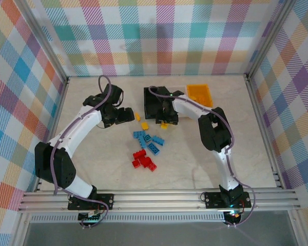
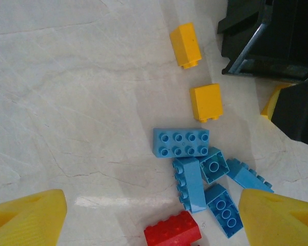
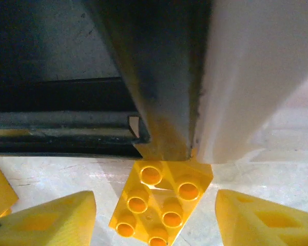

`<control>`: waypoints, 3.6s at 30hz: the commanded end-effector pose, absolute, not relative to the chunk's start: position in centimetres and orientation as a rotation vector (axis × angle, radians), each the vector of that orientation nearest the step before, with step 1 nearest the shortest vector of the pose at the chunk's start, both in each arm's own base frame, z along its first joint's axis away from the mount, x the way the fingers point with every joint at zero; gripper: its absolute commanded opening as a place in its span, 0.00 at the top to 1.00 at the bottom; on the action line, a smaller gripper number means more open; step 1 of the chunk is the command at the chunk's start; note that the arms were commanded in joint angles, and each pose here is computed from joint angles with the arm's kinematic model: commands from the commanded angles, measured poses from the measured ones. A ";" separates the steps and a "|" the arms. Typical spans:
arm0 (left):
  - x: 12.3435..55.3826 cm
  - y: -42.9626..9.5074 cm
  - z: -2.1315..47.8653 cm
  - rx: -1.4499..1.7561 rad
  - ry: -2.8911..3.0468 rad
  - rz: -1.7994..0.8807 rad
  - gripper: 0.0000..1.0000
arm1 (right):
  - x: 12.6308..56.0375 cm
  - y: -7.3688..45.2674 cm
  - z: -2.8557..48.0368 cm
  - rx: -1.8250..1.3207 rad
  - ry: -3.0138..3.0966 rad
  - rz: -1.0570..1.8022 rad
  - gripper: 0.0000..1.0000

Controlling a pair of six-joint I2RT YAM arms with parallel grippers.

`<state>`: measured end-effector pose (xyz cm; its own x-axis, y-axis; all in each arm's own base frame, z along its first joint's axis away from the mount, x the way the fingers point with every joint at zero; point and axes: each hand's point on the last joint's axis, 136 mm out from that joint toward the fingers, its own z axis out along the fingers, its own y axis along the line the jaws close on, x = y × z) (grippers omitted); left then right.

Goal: Sort the legos into containers by color

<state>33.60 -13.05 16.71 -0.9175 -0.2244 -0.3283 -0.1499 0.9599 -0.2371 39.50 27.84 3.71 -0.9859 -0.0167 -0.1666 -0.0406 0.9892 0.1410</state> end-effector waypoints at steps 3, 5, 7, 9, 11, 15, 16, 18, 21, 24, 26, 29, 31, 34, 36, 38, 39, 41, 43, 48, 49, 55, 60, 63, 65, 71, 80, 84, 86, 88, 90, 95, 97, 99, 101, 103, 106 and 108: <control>32.7 -12.7 17.0 -0.259 2.757 -0.322 0.12 | 39.8 27.6 2.5 -0.007 2.959 0.150 0.39; 32.5 -12.5 17.0 -0.257 2.762 -0.320 0.12 | 39.9 27.6 2.2 -0.003 2.957 0.140 0.41; 32.4 -12.4 17.0 -0.262 2.763 -0.322 0.11 | 40.0 27.7 1.8 -0.003 2.965 0.142 0.42; 32.3 -12.3 17.1 -0.262 2.763 -0.324 0.11 | 39.8 27.8 1.4 -0.003 2.980 0.140 0.44; 32.2 -12.3 17.1 -0.263 2.763 -0.326 0.11 | 39.6 27.8 1.2 -0.002 2.990 0.141 0.47; 32.1 -12.2 17.0 -0.267 2.762 -0.333 0.10 | 38.6 27.2 1.2 -0.007 3.005 0.130 0.56; 32.1 -12.3 16.9 -0.271 2.763 -0.339 0.10 | 38.2 26.9 1.2 -0.006 3.008 0.124 0.58; 32.2 -12.5 16.6 -0.278 2.762 -0.353 0.10 | 37.4 26.3 1.4 -0.007 3.014 0.115 0.61; 32.3 -12.8 16.3 -0.300 2.757 -0.380 0.10 | 36.0 25.4 2.0 -0.011 3.023 0.108 0.63; 32.4 -13.1 16.0 -0.325 2.752 -0.406 0.10 | 34.7 24.2 3.0 -0.008 3.019 0.098 0.65; 32.5 -13.2 15.9 -0.335 2.748 -0.417 0.10 | 33.9 23.4 4.1 -0.013 3.006 0.091 0.65; 32.5 -13.2 16.0 -0.342 2.741 -0.425 0.10 | 33.1 22.3 6.2 -0.019 2.970 0.092 0.65; 32.5 -13.2 16.0 -0.347 2.740 -0.430 0.09 | 32.9 21.3 7.4 0.005 2.957 0.093 0.65; 32.3 -13.4 15.7 -0.348 2.751 -0.442 0.09 | 33.6 18.9 9.5 0.091 2.918 0.114 0.65; 32.2 -13.6 15.5 -0.350 2.759 -0.454 0.09 | 34.9 17.0 11.3 0.156 2.868 0.131 0.65; 32.1 -13.8 15.2 -0.352 2.768 -0.463 0.09 | 36.7 15.1 12.8 0.210 2.814 0.143 0.64; 32.1 -13.9 15.0 -0.351 2.774 -0.466 0.09 | 37.6 14.2 13.5 0.229 2.793 0.144 0.64; 32.0 -14.0 14.6 -0.347 2.790 -0.470 0.09 | 39.7 12.4 14.5 0.278 2.760 0.147 0.64; 31.9 -14.3 14.2 -0.346 2.809 -0.476 0.08 | 41.8 11.1 14.7 0.310 2.747 0.152 0.64; 31.7 -14.6 13.6 -0.344 2.843 -0.490 0.07 | 47.1 9.2 14.5 0.339 2.720 0.131 0.63; 31.7 -14.7 13.6 -0.343 2.847 -0.494 0.07 | 48.0 9.1 14.0 0.348 2.723 0.132 0.62; 32.0 -15.2 13.1 -0.346 2.886 -0.519 0.01 | 51.6 9.1 10.8 0.417 2.761 0.164 0.62; 33.4 -15.5 12.5 -0.366 2.903 -0.519 0.02 | 52.5 8.9 10.1 0.428 2.768 0.171 0.58; 34.8 -15.4 11.8 -0.392 2.909 -0.510 0.03 | 52.4 8.8 11.1 0.415 2.754 0.181 0.43; 35.9 -15.5 11.4 -0.403 2.911 -0.506 0.04 | 52.2 8.7 12.3 0.397 2.741 0.180 0.37; 40.0 -15.0 9.7 -0.537 2.888 -0.484 0.21 | 49.8 9.1 16.5 0.368 2.705 0.251 0.34; 45.1 -15.5 7.7 -0.621 2.881 -0.463 0.33 | 43.2 9.7 19.0 0.366 2.702 0.379 0.34; 46.3 -15.8 6.6 -0.625 2.906 -0.444 0.35 | 41.2 10.0 19.2 0.363 2.717 0.408 0.34; 46.8 -16.1 6.0 -0.628 2.912 -0.457 0.36 | 40.7 10.0 19.4 0.369 2.716 0.414 0.34; 47.0 -16.4 5.4 -0.635 2.920 -0.461 0.36 | 40.4 10.0 19.5 0.374 2.714 0.424 0.35; 47.3 -16.7 4.9 -0.642 2.929 -0.464 0.37 | 40.2 10.2 19.6 0.379 2.713 0.433 0.35; 47.3 -17.2 4.1 -0.643 2.958 -0.456 0.42 | 40.0 10.7 19.3 0.380 2.723 0.442 0.35; 47.0 -17.3 4.0 -0.643 2.969 -0.452 0.44 | 39.8 10.8 18.9 0.385 2.729 0.442 0.35; 46.5 -17.4 3.7 -0.642 2.982 -0.444 0.47 | 39.8 11.1 18.6 0.388 2.732 0.449 0.35; 46.0 -17.4 3.2 -0.648 3.000 -0.437 0.51 | 39.8 11.5 18.4 0.387 2.735 0.454 0.35; 45.7 -17.4 2.9 -0.653 3.007 -0.437 0.54 | 40.0 11.8 18.2 0.382 2.736 0.457 0.35; 45.4 -17.4 2.7 -0.653 3.016 -0.437 0.59 | 40.2 12.3 18.2 0.375 2.736 0.462 0.35; 45.4 -17.5 2.8 -0.652 3.016 -0.438 0.61 | 40.3 12.5 18.2 0.369 2.736 0.462 0.35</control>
